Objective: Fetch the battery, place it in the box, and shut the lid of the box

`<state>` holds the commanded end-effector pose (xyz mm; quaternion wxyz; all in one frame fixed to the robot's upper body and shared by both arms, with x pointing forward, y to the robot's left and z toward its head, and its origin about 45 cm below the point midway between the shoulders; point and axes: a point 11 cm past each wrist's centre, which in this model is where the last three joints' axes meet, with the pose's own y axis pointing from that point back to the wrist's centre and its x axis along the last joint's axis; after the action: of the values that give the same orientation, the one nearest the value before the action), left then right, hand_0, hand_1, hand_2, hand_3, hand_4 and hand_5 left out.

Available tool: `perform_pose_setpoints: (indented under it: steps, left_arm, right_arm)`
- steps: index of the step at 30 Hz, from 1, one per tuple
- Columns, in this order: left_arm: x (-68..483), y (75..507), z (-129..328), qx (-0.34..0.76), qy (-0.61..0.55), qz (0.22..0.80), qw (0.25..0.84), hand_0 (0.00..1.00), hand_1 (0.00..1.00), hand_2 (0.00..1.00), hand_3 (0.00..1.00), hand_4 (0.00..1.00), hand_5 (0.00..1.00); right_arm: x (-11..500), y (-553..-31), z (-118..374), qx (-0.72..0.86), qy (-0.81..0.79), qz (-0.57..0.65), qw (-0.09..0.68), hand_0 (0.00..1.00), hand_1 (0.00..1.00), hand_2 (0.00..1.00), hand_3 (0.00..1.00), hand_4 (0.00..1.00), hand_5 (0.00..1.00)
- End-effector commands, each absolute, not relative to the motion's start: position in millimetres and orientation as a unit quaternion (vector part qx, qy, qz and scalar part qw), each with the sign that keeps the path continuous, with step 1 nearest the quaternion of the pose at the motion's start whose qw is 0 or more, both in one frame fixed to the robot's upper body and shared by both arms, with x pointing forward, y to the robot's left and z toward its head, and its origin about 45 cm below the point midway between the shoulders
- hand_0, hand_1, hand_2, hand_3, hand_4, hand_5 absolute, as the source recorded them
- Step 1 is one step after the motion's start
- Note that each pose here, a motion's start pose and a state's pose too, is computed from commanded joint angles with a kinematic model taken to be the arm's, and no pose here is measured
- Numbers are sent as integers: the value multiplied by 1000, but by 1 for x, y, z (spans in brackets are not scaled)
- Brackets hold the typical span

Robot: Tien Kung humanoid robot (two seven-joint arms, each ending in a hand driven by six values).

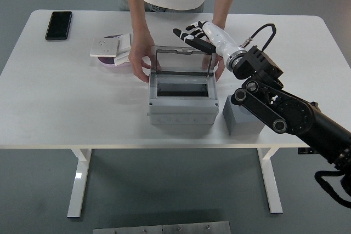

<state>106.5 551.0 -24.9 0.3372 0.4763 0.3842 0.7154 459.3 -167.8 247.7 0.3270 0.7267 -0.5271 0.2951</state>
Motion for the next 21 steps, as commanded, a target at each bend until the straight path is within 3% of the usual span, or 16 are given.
perform_pose_setpoints:
  steps: [16,17,21]
  left_arm:
    - [100,551,-27,473,387,719,332,610,742,604,562,404,2]
    - [100,551,-27,473,387,719,332,609,742,601,562,403,2]
    - [100,551,-27,472,386,720,332,609,742,601,562,403,2]
  right_arm:
    - [438,-157,237,740,-490,309,341,926,779,771,800,935,998]
    - [436,-157,237,741,-488,310,341,826,716,738,794,934,998]
    - [431,-154,240,743,-482,318,339,826,716,738,794,934,998]
